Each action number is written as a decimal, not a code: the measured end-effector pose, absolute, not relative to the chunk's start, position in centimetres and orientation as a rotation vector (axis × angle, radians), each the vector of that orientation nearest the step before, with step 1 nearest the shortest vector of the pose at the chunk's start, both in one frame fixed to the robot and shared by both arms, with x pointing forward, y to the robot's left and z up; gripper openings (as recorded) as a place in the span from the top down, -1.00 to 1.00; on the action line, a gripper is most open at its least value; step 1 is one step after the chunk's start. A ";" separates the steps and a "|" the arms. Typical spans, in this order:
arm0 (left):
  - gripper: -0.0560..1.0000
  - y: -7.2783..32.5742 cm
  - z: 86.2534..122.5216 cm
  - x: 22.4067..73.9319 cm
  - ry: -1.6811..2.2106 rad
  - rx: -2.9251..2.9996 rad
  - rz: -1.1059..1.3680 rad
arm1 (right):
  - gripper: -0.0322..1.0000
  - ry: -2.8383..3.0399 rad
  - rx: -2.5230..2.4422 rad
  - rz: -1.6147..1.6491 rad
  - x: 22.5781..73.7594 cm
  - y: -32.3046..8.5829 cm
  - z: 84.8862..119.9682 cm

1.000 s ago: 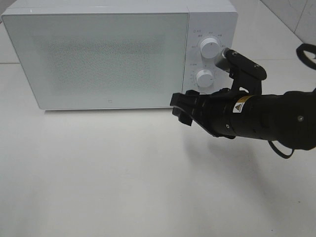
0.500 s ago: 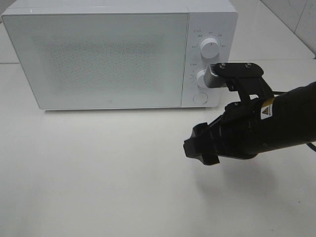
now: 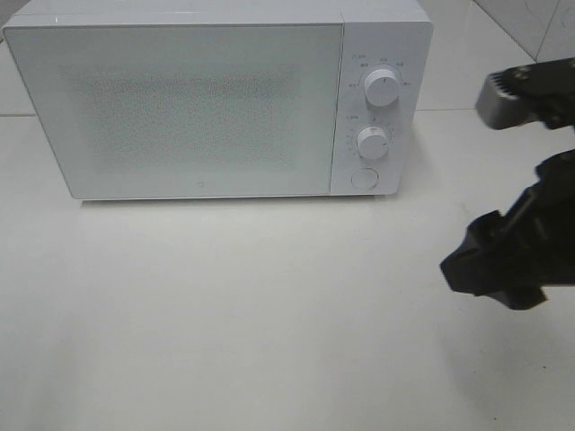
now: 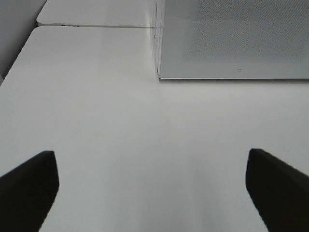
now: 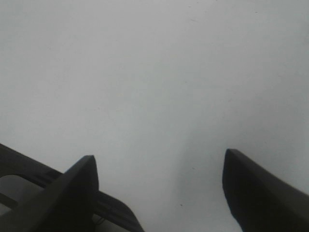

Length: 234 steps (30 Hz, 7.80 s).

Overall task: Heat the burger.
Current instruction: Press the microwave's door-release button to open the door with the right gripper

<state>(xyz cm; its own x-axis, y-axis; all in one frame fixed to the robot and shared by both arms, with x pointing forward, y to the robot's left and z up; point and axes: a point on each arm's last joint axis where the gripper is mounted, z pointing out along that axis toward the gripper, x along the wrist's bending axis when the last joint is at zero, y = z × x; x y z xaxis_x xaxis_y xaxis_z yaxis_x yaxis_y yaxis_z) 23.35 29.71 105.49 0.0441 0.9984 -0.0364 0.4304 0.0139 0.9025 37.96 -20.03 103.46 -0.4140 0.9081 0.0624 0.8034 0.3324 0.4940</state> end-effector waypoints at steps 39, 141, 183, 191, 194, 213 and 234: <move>-0.95 29.7 105.5 23.4 1.498 1.530 0.907 | -0.42 1.466 1.621 0.986 21.9 -31.0 108.4; -0.95 29.7 105.5 23.4 1.498 1.530 0.907 | -0.42 1.388 1.367 1.040 45.9 -28.6 97.7; -0.95 29.7 105.5 23.4 1.498 1.530 0.907 | -0.41 1.208 1.682 1.407 46.3 -16.6 92.9; -0.95 29.7 105.5 23.4 1.498 1.530 0.907 | -0.28 0.906 2.058 1.618 46.2 -16.5 92.5; -0.95 29.7 105.5 23.4 1.498 1.530 0.907 | -0.11 0.673 2.242 1.738 46.2 -16.5 92.5; -0.95 29.7 105.5 23.4 1.498 1.530 0.907 | 0.91 0.130 2.655 1.782 46.8 -15.7 89.8; -0.95 29.7 105.5 23.4 1.498 1.530 0.907 | 0.91 0.069 2.727 1.617 52.6 -14.8 87.6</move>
